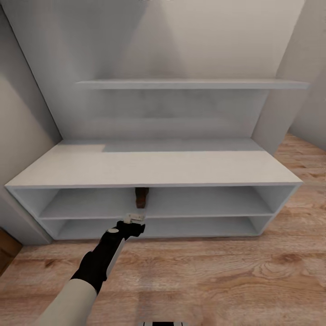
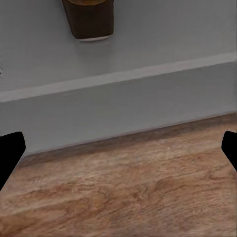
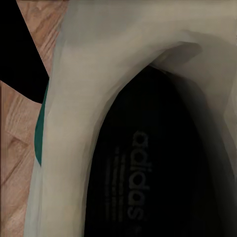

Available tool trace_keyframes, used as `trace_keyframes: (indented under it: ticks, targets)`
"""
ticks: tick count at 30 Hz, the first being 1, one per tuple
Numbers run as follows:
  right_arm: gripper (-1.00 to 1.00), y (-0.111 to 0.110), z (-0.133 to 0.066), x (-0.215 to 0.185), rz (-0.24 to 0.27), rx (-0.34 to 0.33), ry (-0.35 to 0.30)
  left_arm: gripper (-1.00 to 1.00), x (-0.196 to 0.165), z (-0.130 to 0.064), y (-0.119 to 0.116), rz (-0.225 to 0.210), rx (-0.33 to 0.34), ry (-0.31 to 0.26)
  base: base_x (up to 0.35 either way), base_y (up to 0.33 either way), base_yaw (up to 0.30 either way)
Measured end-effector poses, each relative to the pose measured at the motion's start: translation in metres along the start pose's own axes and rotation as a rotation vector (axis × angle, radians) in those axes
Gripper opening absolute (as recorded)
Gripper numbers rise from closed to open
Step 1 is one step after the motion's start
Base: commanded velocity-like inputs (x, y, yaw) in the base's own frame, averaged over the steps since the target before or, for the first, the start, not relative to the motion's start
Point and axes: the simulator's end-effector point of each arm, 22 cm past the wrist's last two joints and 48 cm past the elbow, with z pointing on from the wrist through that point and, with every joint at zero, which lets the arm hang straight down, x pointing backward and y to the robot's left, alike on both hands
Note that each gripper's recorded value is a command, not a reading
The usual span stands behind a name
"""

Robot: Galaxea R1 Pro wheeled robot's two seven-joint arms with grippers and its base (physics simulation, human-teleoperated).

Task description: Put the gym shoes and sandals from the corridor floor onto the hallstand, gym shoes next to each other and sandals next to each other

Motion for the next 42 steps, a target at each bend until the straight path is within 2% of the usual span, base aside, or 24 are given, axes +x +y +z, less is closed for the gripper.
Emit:
trace_keyframes:
  ticks: [5,9,13,16,18,20,21,22,24,25,28,32,42]
  targets:
    - [-1.00,0.000,0.000,0.000,0.000,0.000,0.000,1.00,0.001,0.000,0.007,0.004,-0.008,-0.009,-0.049,0.000,0.000]
    - [-1.00,0.000,0.000,0.000,0.000,0.001,0.000,1.00,-0.005,0.000,0.031,0.000,-0.028,-0.093,-0.005,0.000,0.000]
    - [-1.00,0.000,0.000,0.001,-0.001,0.001,0.001,1.00,0.025,0.011,0.032,-0.044,0.002,-0.155,0.000,0.000,0.000]
    - [-1.00,0.000,0.000,0.001,-0.001,0.001,0.001,1.00,0.038,0.013,0.031,-0.050,0.028,-0.198,0.000,0.000,0.000]
    - [-1.00,0.001,0.000,0.001,-0.002,0.000,0.003,1.00,0.046,0.011,0.030,-0.032,0.087,-0.235,0.000,0.000,0.000]
    - [-1.00,0.002,0.000,0.002,-0.004,-0.001,0.004,1.00,0.051,0.008,0.029,-0.012,0.149,-0.244,0.000,0.000,0.000]
    - [-1.00,0.002,0.001,0.003,-0.005,-0.001,0.005,1.00,0.055,0.002,0.035,0.005,0.203,-0.245,0.000,0.000,0.000]
    - [-1.00,0.002,0.001,0.003,-0.005,-0.001,0.005,1.00,0.056,0.001,0.042,0.005,0.207,-0.245,0.000,0.000,0.000]
    - [-1.00,0.002,0.001,0.003,-0.005,-0.001,0.005,1.00,0.056,-0.001,0.049,-0.001,0.205,-0.247,0.000,0.000,0.000]
    - [-1.00,0.001,0.000,0.003,-0.004,0.000,0.005,1.00,0.056,-0.004,0.072,-0.031,0.185,-0.255,0.000,0.000,0.000]
    - [-1.00,0.001,0.000,0.003,-0.003,0.000,0.004,1.00,0.056,-0.007,0.089,-0.070,0.167,-0.263,0.000,0.000,0.000]
    - [-1.00,0.001,0.000,0.002,-0.003,0.000,0.004,1.00,0.061,-0.007,0.092,-0.086,0.161,-0.254,-0.031,-0.013,0.000]
    - [-1.00,0.001,0.000,0.003,-0.003,0.001,0.004,1.00,0.062,-0.006,0.090,-0.091,0.163,-0.253,-0.238,-0.156,0.000]
